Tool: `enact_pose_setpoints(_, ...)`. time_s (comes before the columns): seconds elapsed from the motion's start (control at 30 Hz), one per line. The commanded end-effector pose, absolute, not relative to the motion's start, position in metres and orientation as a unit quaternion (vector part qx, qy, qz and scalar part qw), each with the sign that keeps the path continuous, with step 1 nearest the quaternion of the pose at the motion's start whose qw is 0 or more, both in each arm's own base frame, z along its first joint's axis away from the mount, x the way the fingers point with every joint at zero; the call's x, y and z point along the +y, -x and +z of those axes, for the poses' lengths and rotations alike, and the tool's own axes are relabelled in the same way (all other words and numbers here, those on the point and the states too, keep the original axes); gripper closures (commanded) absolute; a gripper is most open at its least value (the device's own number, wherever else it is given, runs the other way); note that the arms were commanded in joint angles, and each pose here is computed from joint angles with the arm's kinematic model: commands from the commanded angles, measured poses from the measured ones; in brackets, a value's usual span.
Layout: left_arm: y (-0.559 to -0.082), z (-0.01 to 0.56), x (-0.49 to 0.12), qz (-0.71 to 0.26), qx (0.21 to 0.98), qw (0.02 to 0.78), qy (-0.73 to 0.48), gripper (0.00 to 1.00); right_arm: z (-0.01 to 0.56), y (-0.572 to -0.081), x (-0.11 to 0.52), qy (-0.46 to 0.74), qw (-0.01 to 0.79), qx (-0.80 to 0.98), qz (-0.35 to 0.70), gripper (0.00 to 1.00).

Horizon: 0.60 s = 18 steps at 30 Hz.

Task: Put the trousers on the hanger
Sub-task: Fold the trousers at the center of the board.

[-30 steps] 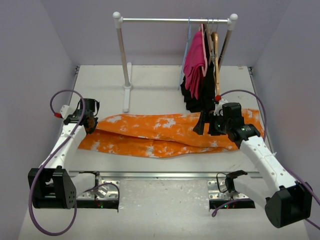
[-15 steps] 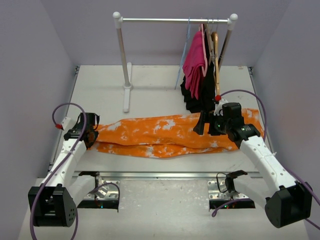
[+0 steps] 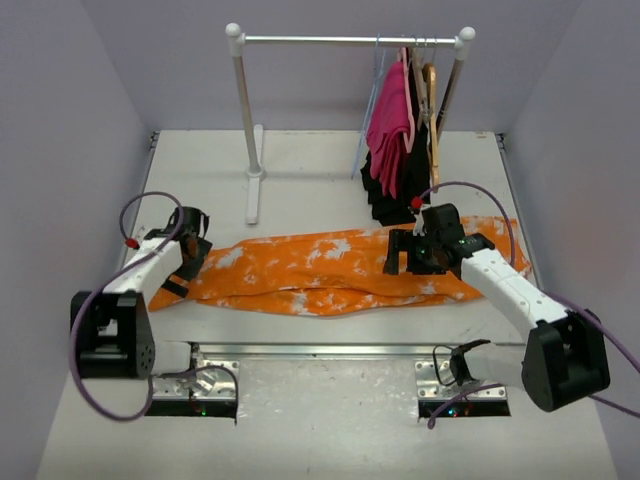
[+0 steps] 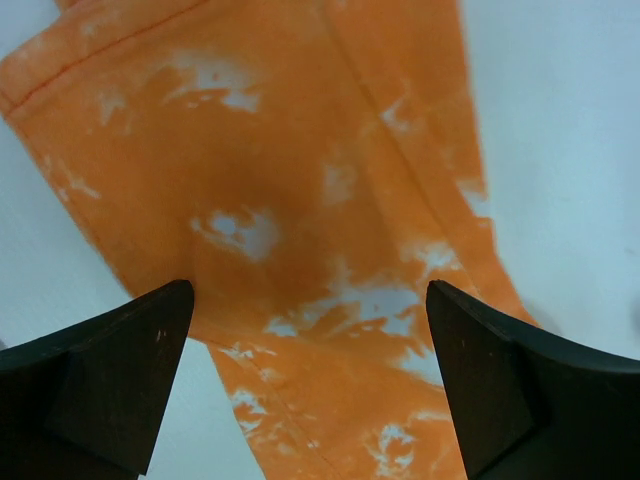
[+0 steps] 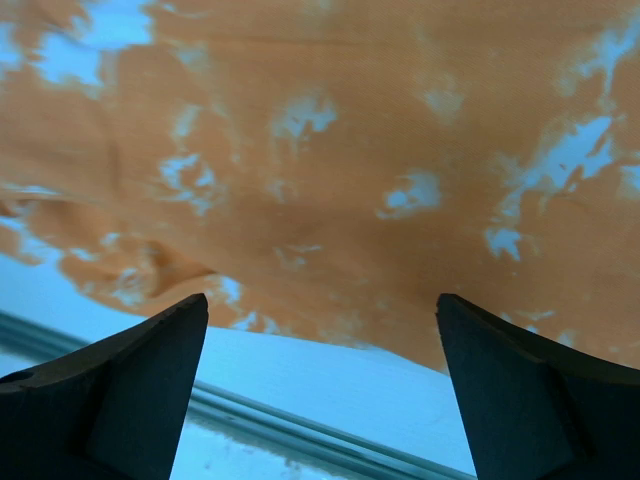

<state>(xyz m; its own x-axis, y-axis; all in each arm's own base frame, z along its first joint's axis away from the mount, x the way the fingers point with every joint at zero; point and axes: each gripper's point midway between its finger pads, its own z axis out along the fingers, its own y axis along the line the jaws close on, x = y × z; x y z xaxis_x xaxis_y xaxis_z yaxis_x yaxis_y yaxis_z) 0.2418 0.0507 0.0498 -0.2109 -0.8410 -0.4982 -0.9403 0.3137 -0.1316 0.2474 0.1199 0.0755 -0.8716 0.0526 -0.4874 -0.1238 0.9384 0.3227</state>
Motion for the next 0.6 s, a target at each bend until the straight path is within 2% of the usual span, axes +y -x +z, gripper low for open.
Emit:
enact_pose_setpoints(0.0,-0.234,0.025,0.065,0.169,0.734,0.185,0.632,0.00,0.067,-0.241,0.143,0.123,0.239,0.958,0.096,0.10)
enact_pose_setpoints(0.07,-0.233,0.012,0.070,0.184,0.728,0.168,0.639,0.00,0.059,-0.238,0.152,0.154,0.238,0.957,0.063,0.16)
enact_pose_setpoints(0.13,-0.233,0.003,0.068,0.182,0.731,0.155,0.639,0.00,0.058,-0.238,0.164,0.167,0.250,0.952,0.054,0.29)
enact_pose_setpoints(0.37,-0.237,-0.010,0.069,0.190,0.746,0.147,0.621,0.00,0.051,-0.261,0.202,0.214,0.287,0.934,0.008,0.35)
enact_pose_setpoints(0.4,-0.237,-0.010,0.070,0.191,0.747,0.148,0.619,0.00,0.048,-0.263,0.203,0.217,0.285,0.933,0.000,0.40)
enact_pose_setpoints(0.5,-0.238,-0.007,0.072,0.193,0.750,0.154,0.614,0.00,0.035,-0.261,0.210,0.244,0.264,0.933,-0.024,0.73)
enact_pose_setpoints(0.57,-0.241,-0.005,0.072,0.189,0.752,0.157,0.612,0.00,0.036,-0.259,0.209,0.256,0.271,0.927,-0.038,0.79)
